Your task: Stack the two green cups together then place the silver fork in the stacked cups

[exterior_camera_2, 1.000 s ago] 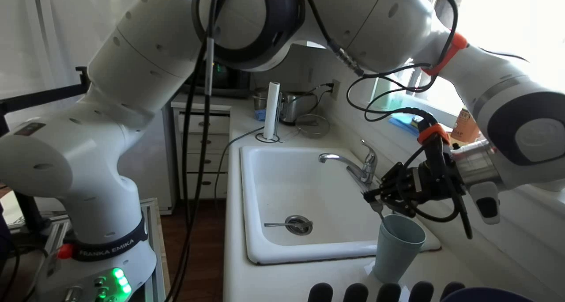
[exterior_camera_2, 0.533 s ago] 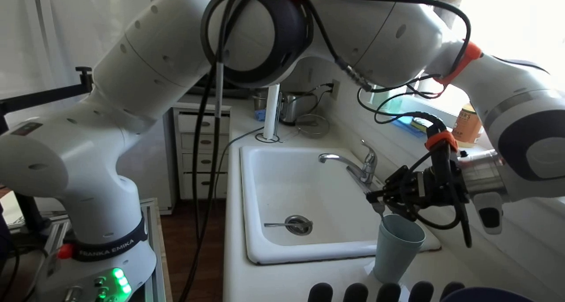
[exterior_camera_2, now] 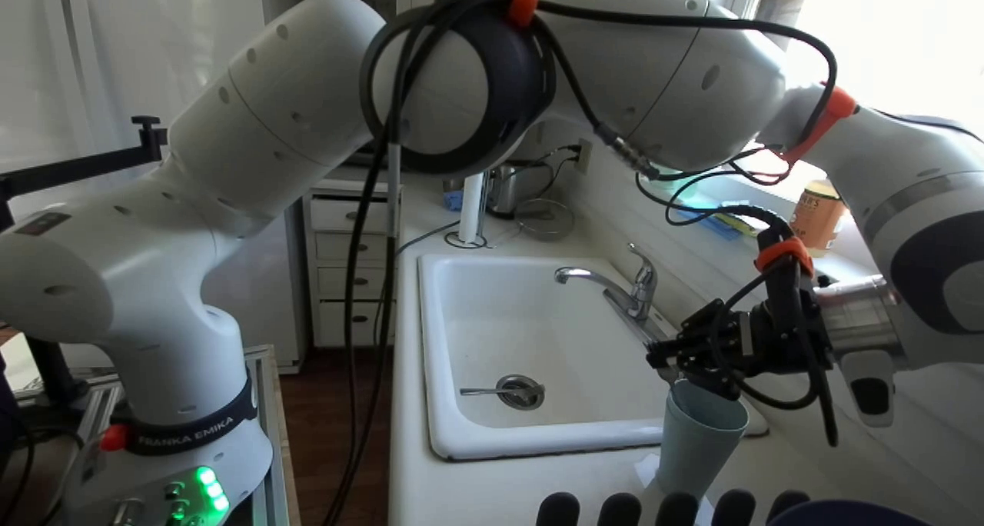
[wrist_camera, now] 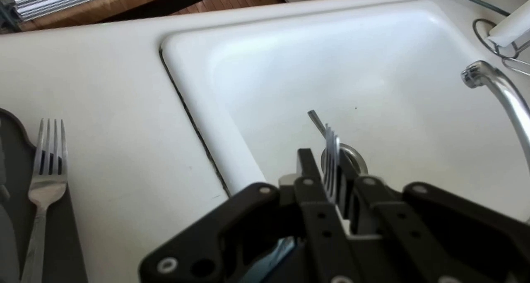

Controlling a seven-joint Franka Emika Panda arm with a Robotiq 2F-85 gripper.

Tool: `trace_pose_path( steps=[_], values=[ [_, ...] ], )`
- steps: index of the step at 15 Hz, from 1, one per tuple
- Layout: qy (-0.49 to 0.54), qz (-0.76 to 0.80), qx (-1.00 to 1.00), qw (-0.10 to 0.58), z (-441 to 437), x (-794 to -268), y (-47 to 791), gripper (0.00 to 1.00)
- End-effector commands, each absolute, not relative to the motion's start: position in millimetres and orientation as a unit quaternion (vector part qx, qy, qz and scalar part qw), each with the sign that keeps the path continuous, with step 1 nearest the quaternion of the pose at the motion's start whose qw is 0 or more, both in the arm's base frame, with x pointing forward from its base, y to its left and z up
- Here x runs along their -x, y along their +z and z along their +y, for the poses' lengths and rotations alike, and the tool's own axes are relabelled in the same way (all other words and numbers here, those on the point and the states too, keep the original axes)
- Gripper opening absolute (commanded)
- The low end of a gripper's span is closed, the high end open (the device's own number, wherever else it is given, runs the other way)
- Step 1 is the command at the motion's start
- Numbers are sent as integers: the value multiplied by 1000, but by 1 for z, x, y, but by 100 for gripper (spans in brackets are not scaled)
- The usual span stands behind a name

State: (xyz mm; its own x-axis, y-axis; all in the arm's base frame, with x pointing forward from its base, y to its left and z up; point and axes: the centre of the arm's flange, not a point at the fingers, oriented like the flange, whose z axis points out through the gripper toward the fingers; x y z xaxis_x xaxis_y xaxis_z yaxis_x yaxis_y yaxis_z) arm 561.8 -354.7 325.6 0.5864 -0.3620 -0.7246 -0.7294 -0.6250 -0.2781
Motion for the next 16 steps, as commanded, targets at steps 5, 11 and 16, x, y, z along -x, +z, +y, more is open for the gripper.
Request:
trace_pose_path(
  steps=[5,11,16],
  values=[
    [318,339,837,289,-368,-582,323,75],
    [289,332,862,250,-339,-575,349,100],
    [216,334,904,160,-317,-573,395,100]
  ],
)
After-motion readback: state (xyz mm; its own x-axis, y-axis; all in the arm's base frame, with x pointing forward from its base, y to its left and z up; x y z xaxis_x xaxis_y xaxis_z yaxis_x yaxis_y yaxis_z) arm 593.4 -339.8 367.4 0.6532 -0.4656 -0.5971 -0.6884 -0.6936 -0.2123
